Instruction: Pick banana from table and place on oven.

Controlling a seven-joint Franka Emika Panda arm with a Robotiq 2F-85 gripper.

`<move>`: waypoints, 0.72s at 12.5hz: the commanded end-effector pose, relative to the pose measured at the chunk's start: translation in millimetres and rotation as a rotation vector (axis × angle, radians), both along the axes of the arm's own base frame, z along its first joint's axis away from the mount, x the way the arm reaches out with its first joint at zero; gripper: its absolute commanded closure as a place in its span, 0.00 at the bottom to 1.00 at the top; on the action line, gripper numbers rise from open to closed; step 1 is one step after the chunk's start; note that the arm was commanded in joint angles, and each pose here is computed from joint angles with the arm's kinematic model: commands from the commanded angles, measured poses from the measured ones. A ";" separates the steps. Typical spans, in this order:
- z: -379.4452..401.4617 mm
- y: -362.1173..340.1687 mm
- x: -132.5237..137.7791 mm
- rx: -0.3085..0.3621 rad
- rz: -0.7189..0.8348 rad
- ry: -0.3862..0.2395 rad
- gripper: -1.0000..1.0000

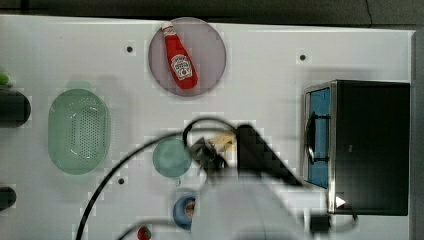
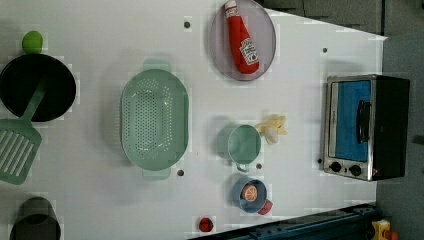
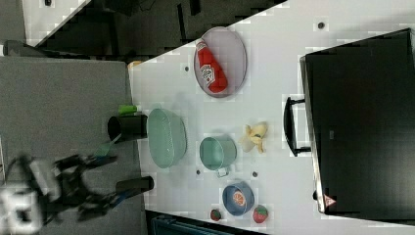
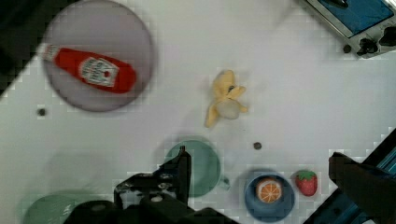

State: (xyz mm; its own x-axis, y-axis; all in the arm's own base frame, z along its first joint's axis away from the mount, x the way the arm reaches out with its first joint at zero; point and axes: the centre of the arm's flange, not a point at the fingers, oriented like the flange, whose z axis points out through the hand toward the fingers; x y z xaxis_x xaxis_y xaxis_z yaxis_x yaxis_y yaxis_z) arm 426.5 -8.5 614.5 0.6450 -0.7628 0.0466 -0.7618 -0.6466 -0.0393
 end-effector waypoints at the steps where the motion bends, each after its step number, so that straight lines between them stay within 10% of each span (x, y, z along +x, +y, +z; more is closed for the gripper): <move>1: -116.3 -13.4 42.5 0.005 -0.053 0.175 0.00; 9: -292.7 -15.2 89.7 0.001 -0.051 0.164 0.00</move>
State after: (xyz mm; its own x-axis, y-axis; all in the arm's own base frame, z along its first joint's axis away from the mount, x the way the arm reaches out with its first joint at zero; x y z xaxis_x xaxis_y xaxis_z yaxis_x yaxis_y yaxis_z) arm 495.0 -17.1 278.3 0.6157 -0.7730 -0.1526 -0.7461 -0.6343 0.2025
